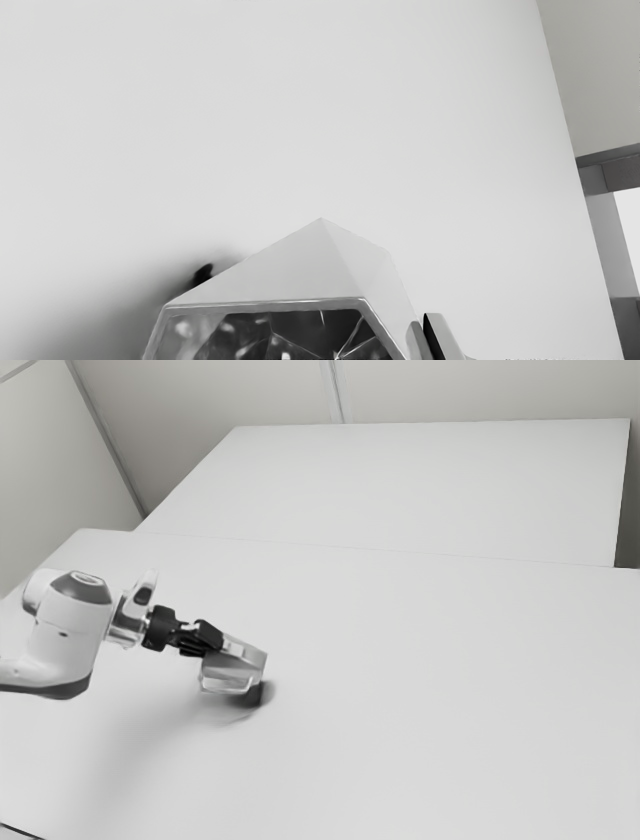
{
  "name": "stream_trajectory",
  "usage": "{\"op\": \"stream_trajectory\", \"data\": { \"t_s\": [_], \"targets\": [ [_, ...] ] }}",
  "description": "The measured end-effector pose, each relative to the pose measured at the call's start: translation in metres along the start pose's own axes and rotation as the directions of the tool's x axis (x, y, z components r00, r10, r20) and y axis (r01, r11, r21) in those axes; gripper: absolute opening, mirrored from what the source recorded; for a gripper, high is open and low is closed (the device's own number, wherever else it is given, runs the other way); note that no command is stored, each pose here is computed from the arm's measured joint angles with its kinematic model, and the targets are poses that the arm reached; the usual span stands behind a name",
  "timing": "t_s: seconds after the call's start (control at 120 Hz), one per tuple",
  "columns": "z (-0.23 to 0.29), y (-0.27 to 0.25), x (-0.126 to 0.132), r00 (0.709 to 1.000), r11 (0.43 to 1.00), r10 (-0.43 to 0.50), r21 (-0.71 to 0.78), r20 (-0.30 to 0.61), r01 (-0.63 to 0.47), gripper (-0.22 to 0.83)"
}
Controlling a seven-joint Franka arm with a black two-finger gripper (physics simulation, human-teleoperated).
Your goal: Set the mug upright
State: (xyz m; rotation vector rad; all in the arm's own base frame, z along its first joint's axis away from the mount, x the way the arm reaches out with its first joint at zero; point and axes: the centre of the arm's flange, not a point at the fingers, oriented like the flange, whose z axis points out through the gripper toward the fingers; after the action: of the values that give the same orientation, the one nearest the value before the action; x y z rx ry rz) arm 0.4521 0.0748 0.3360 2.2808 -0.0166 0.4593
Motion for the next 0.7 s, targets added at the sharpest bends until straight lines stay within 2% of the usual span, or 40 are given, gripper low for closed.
{"op": "stream_trajectory", "data": {
  "t_s": [0.133, 0.217, 0.3, 0.492, 0.7],
  "targets": [
    [0.002, 0.029, 0.028, 0.992, 0.993, 0.109, 0.041, 0.058, -0.112, -0.16],
    [-0.001, 0.051, 0.051, 0.974, 0.975, 0.191, 0.09, 0.122, -0.202, -0.16],
    [-0.001, 0.067, 0.064, 0.952, 0.954, 0.235, 0.142, 0.195, -0.265, -0.16],
    [-0.002, 0.102, 0.086, 0.905, 0.898, 0.265, 0.257, 0.333, -0.358, -0.16],
    [0.005, 0.123, 0.084, 0.882, 0.849, 0.193, 0.376, 0.43, -0.37, -0.16]
  ]
}}
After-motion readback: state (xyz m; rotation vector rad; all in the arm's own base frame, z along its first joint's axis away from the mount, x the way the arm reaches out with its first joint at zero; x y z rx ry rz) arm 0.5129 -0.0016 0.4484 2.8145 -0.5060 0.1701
